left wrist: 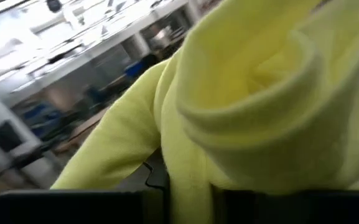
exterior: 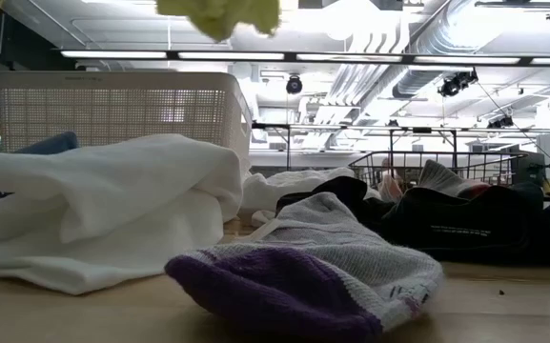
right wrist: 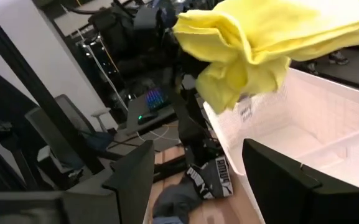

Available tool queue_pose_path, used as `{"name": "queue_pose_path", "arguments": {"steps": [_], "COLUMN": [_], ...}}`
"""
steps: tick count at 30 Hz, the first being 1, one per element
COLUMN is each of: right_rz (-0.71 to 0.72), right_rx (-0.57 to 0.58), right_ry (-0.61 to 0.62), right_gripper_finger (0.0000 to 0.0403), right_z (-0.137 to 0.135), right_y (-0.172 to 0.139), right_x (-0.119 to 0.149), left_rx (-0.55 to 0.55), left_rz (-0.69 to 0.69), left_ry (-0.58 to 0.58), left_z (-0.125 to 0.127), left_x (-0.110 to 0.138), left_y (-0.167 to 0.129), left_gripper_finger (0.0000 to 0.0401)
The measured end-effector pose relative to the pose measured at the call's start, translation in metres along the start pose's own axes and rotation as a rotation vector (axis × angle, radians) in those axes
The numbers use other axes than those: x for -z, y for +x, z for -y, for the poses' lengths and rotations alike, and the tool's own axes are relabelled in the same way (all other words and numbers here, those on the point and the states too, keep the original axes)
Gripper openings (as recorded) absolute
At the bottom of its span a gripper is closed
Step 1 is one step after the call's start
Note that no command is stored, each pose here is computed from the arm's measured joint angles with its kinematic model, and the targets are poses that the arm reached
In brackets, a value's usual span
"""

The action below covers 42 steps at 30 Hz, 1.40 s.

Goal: Pick & Place Cloths
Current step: Put the yellow shirt into the top white bin

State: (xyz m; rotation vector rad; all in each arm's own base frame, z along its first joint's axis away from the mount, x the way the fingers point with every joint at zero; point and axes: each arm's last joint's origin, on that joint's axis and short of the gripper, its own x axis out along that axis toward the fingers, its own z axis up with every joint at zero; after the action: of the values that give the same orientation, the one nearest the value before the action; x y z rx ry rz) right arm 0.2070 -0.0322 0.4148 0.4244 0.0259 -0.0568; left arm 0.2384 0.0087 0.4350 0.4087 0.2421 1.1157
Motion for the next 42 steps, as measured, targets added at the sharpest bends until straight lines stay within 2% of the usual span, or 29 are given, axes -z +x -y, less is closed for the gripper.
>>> {"name": "queue_pose_path", "arguments": {"steps": [3,9,14,21,24,30,35,42], "right_rz": [-0.005,-0.009,-0.022,-0.044,-0.04,-0.038,-0.026,-0.019], "right_rx": [0.023,0.024,0.031,0.042,0.066,0.072,0.098,0.12], "right_ry": [0.003,0.004,0.006,0.009,0.009,0.009,0.008,0.007], "right_gripper_finger": [0.0233,0.0233,0.0233,0.0233,0.0233,0.0233,0.0233,0.0233], "right_z": [0.001,0.001,0.002,0.003,0.004,0.004,0.005,0.006], "right_y": [-0.001,-0.001,-0.001,-0.001,-0.001,-0.001,-0.001,0.0], "right_x": [0.001,0.001,0.003,0.005,0.005,0.005,0.005,0.005], "left_rx": [0.007,0.061,0.156,0.252,0.233,0.114,0.056,0.033], "left_rz": [-0.029,-0.078,-0.157,-0.393,-0.505,-0.718,-0.868,-1.021], "left_ry": [0.047,0.041,-0.055,-0.164,-0.234,-0.396,-0.446,-0.468], "left_z": [-0.004,-0.016,-0.029,-0.042,-0.047,-0.059,-0.063,-0.059], "left_x": [0.006,0.02,0.036,0.066,0.078,0.101,0.117,0.137], "left_y": [-0.003,-0.004,0.005,0.024,0.031,0.043,0.055,0.083], "left_gripper_finger": [0.0076,0.0076,0.0076,0.0076,0.0076,0.0076,0.0076,0.0076]}}
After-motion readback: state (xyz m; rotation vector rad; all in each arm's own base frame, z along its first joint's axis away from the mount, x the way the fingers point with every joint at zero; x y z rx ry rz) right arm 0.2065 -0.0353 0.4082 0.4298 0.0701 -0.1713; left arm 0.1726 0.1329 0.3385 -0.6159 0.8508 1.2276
